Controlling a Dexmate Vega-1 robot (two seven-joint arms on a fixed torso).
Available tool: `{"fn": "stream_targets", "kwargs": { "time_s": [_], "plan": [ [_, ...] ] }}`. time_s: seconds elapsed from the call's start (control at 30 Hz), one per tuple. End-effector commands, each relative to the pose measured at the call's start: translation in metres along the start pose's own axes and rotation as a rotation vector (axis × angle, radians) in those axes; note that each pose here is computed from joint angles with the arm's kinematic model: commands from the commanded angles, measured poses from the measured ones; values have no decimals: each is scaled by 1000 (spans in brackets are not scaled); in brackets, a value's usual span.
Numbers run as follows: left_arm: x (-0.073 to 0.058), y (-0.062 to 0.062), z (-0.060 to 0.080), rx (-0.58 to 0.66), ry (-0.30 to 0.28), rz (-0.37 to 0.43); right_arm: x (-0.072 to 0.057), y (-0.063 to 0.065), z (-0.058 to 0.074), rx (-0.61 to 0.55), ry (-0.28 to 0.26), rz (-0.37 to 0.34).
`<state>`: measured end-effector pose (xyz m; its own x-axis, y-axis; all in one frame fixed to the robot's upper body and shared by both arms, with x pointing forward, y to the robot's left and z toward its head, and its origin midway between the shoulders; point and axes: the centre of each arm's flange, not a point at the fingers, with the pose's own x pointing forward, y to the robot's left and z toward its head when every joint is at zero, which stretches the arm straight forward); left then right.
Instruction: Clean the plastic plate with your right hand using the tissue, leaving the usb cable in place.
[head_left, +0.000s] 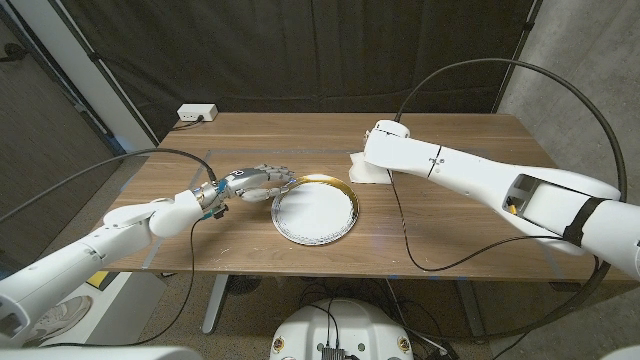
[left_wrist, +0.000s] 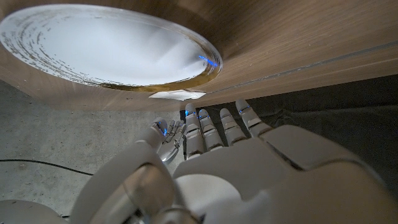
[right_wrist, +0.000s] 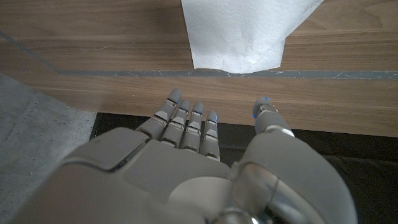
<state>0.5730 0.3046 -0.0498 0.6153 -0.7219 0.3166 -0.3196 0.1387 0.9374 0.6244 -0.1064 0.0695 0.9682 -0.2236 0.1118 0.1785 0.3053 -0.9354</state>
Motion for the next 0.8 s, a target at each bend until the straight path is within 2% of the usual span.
{"fn": "stream_targets", "kwargs": {
  "time_s": [0.03,0.43,0.8],
  "plan": [
    [3,-5,1,29,3,-37,3,2,13,-53,-22,12],
    [5,-7,2,48,2,-52,7,9,22,-94,-33,69],
    [6,-9,2,51,3,-59,10,16,27,-141,12,113]
  ]
}}
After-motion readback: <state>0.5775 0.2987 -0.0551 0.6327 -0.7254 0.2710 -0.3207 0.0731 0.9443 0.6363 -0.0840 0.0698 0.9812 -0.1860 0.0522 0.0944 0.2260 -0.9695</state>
